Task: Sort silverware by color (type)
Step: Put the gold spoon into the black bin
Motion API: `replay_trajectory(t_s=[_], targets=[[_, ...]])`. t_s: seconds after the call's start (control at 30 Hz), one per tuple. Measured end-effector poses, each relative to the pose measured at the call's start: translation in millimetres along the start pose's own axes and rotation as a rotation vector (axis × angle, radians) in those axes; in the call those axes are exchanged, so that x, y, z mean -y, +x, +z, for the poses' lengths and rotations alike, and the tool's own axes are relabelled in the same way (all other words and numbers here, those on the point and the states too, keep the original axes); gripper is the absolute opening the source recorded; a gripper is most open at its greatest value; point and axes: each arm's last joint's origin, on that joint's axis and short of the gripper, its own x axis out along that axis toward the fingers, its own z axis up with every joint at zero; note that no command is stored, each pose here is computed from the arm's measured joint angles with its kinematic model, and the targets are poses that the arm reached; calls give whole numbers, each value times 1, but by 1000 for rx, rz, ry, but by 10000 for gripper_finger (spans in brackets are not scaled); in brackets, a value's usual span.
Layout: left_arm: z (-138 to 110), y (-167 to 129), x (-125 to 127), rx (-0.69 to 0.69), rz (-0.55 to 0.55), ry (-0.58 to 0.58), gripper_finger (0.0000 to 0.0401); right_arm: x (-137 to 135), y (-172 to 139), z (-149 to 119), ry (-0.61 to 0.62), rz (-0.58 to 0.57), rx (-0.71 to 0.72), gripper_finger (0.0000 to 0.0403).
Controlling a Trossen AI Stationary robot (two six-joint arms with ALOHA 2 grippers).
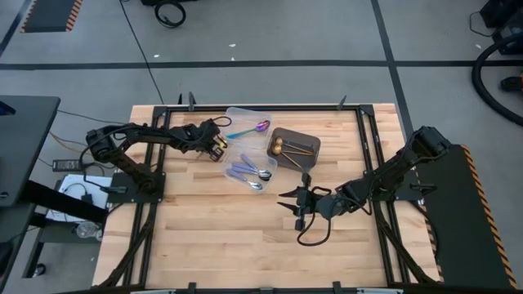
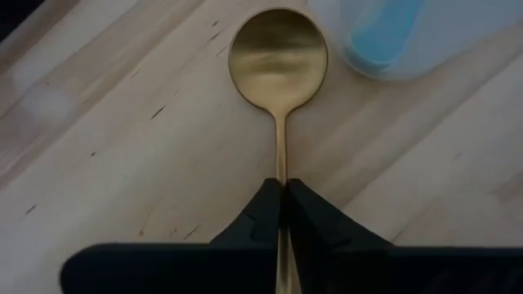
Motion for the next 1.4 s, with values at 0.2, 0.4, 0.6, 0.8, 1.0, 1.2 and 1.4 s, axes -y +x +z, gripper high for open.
replay_trajectory(t_s=[0.2, 0.4, 0.6, 0.8, 1.0, 1.2, 1.4], targets=[[0, 0, 0, 1, 11, -9, 19, -1, -1, 0, -15, 4, 0, 121], [-2, -5, 2, 9, 24, 26, 18, -1, -1, 0, -20, 4, -2, 121], [-6, -27, 1, 23, -1, 46, 16, -1, -1, -1, -21, -8, -6, 121], [-4, -49, -2, 86, -27, 34, 16, 0, -1, -2, -11, -27, -9, 121], [-2, -61, -4, 128, -63, 25, 15, 0, -1, -2, -9, -27, -12, 121], [3, -87, -11, 274, -96, -17, 15, 0, -1, -2, -11, -28, -13, 121], [12, -120, -5, 520, -213, 33, 15, 0, -1, -3, -22, -30, -22, 121]])
